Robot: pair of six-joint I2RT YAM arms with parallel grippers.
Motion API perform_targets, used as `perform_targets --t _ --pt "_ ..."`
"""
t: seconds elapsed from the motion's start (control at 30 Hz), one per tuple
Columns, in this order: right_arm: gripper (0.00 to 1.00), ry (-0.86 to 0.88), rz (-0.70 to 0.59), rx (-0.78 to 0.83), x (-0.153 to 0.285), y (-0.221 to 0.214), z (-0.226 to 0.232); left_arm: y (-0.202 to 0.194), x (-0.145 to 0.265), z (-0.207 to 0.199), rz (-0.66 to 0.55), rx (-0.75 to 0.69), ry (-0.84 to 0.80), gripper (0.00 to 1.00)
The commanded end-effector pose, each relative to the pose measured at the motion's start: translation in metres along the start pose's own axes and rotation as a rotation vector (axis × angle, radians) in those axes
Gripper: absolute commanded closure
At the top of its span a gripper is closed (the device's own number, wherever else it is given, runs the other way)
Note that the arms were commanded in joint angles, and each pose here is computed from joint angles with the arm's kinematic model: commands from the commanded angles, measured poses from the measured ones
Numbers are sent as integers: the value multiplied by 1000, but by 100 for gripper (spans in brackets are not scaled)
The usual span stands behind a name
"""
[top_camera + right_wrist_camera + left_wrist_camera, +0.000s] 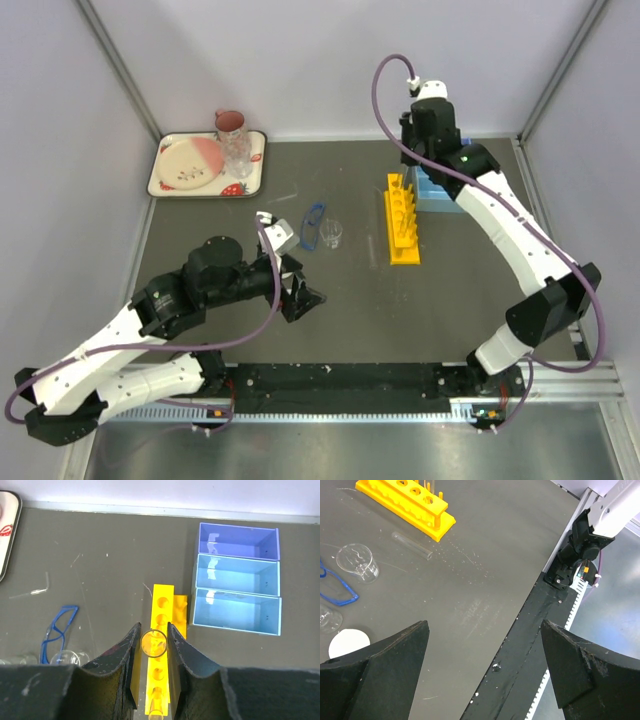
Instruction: Organize the chemistry lab equipment
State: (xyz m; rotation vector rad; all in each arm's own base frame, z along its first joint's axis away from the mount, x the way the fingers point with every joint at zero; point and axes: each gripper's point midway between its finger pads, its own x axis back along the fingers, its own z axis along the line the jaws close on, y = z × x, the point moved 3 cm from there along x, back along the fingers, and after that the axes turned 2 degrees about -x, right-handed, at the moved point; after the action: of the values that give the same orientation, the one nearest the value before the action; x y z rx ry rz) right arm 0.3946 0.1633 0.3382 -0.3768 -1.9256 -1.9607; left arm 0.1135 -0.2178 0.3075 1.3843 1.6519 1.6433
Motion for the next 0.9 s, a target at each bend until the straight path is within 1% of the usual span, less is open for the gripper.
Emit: perform_targets --t 0.0,0.3,0.6,0.87 --pt "87 -14 -25 -22 8 4 -6 8 -2 -2 -47 -19 -21 1" --pt "88 -42 32 -18 7 -31 -15 9 3 -6 -63 -12 -43 1" --pt "88 -40 37 -36 14 -43 -20 11 8 -9 -78 -7 -52 1" --pt "88 -17 25 -45 24 -41 -20 11 9 -10 -79 -2 -62 1"
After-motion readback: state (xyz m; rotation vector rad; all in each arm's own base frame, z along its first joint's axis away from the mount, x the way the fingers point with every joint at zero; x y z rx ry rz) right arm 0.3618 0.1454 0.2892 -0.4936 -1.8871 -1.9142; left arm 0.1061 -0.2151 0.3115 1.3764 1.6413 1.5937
